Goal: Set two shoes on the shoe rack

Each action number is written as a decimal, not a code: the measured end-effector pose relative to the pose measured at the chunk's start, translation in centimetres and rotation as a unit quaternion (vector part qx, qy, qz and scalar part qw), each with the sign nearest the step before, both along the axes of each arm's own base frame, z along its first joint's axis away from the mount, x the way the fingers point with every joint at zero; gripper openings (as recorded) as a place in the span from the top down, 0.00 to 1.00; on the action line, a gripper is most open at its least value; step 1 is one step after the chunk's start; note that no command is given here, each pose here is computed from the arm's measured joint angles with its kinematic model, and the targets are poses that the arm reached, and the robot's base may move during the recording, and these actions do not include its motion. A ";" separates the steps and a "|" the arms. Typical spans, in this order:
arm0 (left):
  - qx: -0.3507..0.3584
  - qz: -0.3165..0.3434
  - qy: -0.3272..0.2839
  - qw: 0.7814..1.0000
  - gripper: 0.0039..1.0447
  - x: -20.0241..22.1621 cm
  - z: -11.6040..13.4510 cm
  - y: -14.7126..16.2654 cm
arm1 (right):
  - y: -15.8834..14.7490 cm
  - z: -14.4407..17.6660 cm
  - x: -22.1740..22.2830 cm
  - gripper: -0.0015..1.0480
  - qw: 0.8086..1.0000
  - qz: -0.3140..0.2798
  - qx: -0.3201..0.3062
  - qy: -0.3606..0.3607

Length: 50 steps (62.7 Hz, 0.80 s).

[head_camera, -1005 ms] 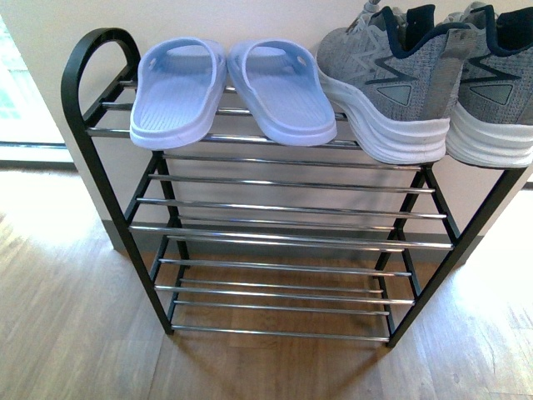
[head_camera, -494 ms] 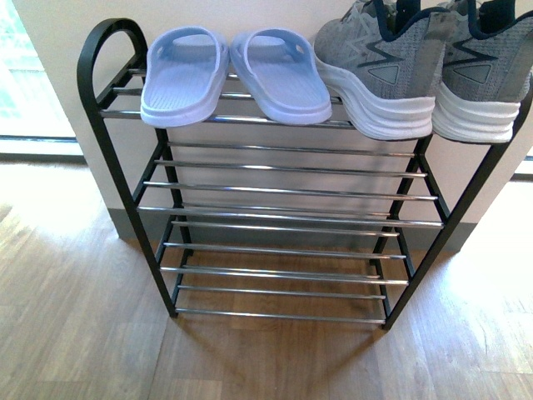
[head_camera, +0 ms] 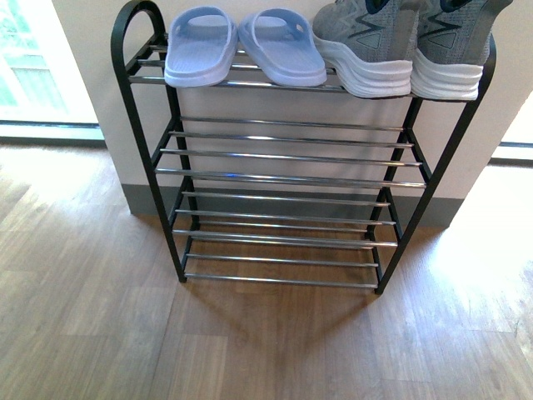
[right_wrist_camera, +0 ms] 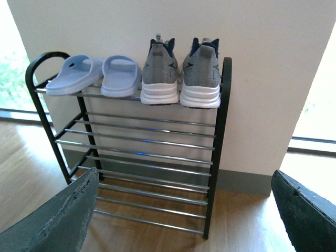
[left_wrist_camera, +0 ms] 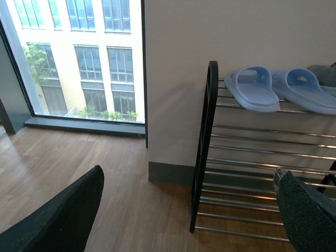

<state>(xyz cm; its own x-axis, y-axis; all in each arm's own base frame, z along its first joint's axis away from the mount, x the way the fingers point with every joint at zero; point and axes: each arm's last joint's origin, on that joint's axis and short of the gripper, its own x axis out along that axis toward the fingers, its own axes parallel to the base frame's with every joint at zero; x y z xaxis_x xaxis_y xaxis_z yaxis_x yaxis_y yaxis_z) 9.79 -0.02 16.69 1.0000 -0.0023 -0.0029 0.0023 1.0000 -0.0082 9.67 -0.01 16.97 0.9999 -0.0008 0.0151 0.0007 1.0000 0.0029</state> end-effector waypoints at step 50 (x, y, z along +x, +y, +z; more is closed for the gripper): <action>0.000 0.000 0.000 1.000 0.09 0.0 0.0 0.0 | 0.0 0.0 0.0 0.09 1.000 0.000 0.000 0.000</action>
<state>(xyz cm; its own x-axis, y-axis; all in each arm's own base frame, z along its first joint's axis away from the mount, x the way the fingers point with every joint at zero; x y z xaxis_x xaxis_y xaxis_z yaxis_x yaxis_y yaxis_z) 9.79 -0.02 16.69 1.0000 -0.0023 -0.0029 0.0023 1.0000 -0.0078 9.67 -0.01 16.97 0.9999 -0.0011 0.0151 0.0011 1.0000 0.0029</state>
